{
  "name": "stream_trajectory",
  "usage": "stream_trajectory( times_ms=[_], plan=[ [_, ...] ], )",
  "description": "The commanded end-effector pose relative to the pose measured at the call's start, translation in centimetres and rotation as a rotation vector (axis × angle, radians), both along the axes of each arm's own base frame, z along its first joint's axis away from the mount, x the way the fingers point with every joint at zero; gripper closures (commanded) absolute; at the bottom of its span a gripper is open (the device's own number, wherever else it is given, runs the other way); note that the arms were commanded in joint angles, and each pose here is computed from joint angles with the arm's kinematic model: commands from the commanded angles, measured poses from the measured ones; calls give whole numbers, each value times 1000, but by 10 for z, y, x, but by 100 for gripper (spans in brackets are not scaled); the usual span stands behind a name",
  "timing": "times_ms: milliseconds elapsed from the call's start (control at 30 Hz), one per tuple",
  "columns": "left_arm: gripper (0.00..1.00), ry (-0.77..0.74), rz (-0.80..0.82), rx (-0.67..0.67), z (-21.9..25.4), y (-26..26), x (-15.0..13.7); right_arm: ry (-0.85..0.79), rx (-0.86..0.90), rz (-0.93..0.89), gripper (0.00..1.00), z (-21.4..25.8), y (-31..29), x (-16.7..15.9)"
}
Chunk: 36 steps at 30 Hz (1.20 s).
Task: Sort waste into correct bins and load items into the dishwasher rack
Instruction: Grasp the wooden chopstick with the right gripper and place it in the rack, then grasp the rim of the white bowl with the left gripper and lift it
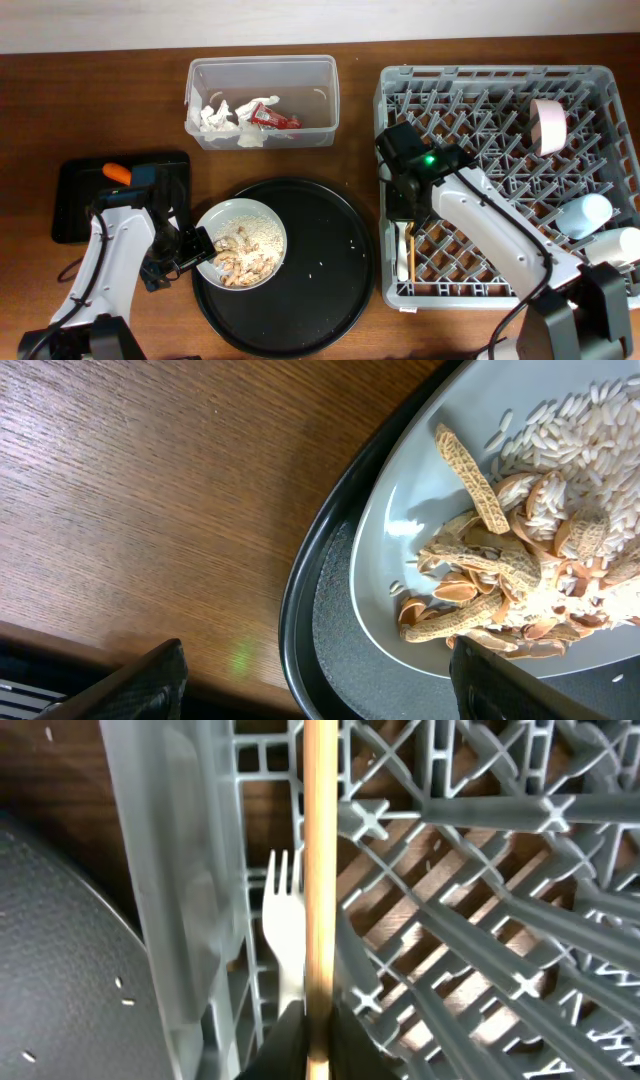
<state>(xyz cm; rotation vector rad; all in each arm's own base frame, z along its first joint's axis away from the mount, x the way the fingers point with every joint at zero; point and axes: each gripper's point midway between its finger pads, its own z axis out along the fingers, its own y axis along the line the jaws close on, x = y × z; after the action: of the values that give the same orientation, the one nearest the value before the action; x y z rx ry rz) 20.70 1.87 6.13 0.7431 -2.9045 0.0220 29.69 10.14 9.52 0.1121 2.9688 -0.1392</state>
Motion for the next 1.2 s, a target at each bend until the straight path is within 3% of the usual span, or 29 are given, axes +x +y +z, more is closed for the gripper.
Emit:
stream_trajectory(
  times_ms=[0, 67, 200, 267, 333, 533, 633, 733, 833, 900, 933, 967, 1067, 1167],
  plan=[
    [16, 0, -20, 1, 0, 0, -1, -19, -6, 0, 76, -1, -2, 5],
    [16, 2, -21, 1, 0, 0, -1, -36, 2, -1, 68, 5, -2, 5],
    [16, -9, -21, 3, 13, 0, 3, -169, 56, -24, 65, 65, -8, 10],
    [16, -61, -22, 9, 26, 1, 12, -269, 89, -79, 43, 103, -30, 3],
    [16, -111, -54, 13, 34, -5, 18, -284, 78, -172, 35, 118, -65, -11],
    [16, -216, -380, 57, 37, -62, 37, -196, 33, -282, 35, 108, -108, -27],
    [16, -227, -275, 214, 40, -32, 44, -190, 34, -278, 35, 108, -108, -29],
    [16, -271, -171, 215, 40, -11, 57, -189, 34, -278, 35, 108, -108, -29],
    [17, -260, -103, 178, 35, -12, 55, -189, 34, -278, 35, 107, -108, -29],
    [28, -237, -69, 130, 28, -20, 50, -186, 33, -278, 35, 107, -108, -29],
    [28, -216, -71, 19, 25, -39, 44, -185, 31, -272, 35, 106, -108, -29],
    [28, -208, -94, -47, 25, -52, 41, -184, 31, -272, 35, 106, -108, -29],
    [28, -184, -257, -76, 24, -78, 30, -185, 31, -272, 35, 106, -108, -29],
    [28, -191, -432, 24, 23, -94, 25, -184, 31, -272, 35, 106, -108, -29]
  ],
)
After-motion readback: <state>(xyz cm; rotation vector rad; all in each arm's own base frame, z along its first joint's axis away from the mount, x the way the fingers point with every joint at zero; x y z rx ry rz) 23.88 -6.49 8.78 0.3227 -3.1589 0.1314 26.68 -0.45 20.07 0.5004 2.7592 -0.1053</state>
